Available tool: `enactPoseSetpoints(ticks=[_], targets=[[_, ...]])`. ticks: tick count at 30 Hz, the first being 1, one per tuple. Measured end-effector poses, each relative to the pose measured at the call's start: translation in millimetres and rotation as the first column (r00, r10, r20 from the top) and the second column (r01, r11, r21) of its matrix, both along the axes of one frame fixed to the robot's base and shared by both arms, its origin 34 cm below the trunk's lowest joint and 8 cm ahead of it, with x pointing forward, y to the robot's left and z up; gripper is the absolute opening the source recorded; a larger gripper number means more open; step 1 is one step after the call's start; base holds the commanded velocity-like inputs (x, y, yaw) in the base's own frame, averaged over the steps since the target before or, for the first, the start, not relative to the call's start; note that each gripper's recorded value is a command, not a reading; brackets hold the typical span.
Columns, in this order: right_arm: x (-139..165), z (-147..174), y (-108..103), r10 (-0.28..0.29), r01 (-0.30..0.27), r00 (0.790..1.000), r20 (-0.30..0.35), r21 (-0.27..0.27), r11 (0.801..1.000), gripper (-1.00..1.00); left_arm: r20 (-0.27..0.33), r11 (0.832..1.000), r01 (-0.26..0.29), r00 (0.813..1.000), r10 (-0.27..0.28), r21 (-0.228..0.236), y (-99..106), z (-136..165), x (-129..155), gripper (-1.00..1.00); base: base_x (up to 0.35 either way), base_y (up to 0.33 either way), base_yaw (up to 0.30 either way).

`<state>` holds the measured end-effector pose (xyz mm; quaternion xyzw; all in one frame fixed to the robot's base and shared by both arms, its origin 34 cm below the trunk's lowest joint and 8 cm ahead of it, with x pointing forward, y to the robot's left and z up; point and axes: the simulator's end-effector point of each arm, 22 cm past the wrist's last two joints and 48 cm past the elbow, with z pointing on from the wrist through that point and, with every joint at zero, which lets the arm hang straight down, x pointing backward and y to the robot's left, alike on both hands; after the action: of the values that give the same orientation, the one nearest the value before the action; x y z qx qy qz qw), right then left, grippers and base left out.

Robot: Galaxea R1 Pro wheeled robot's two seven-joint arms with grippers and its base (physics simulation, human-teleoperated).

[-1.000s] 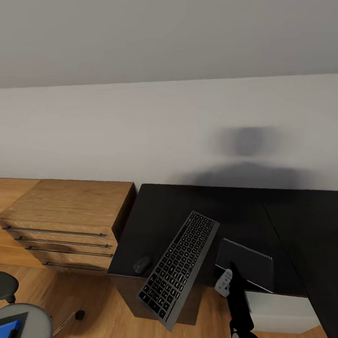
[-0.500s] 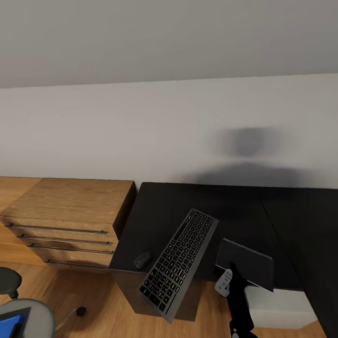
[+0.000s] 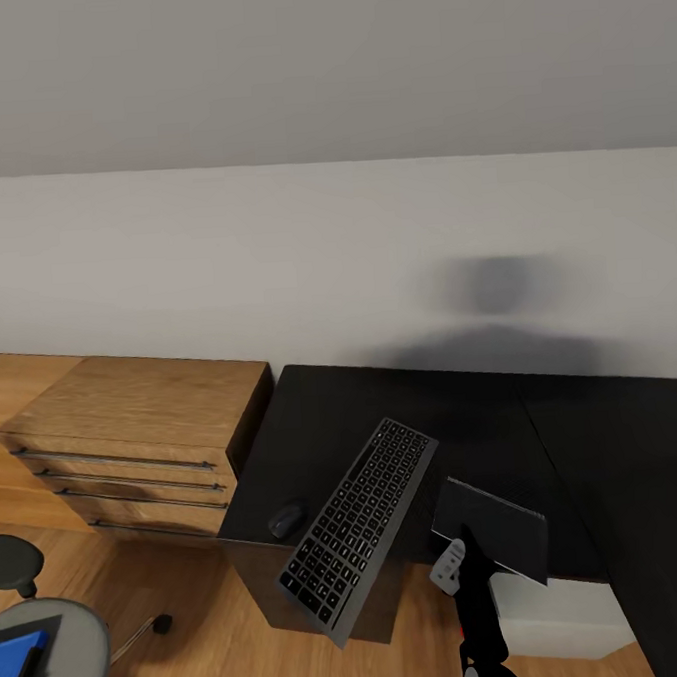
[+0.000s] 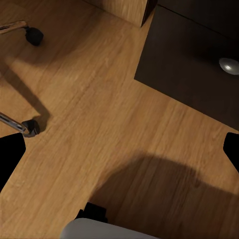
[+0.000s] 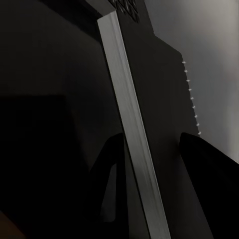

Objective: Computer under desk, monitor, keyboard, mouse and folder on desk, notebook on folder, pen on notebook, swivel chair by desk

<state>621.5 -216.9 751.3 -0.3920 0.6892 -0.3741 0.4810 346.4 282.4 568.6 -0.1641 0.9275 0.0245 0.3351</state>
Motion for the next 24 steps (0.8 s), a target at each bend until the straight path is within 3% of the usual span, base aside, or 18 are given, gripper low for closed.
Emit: enactPoseSetpoints(ticks=[24], targets=[[0.1, 0.2, -0.7, -0.001, 0.001, 1.0, 0.001, -0.001, 1.0, -1.0, 0.0, 1.0, 0.0, 1.0, 0.0, 0.0, -0.1, 0.0, 0.0, 1.0, 0.0, 0.0, 0.0]])
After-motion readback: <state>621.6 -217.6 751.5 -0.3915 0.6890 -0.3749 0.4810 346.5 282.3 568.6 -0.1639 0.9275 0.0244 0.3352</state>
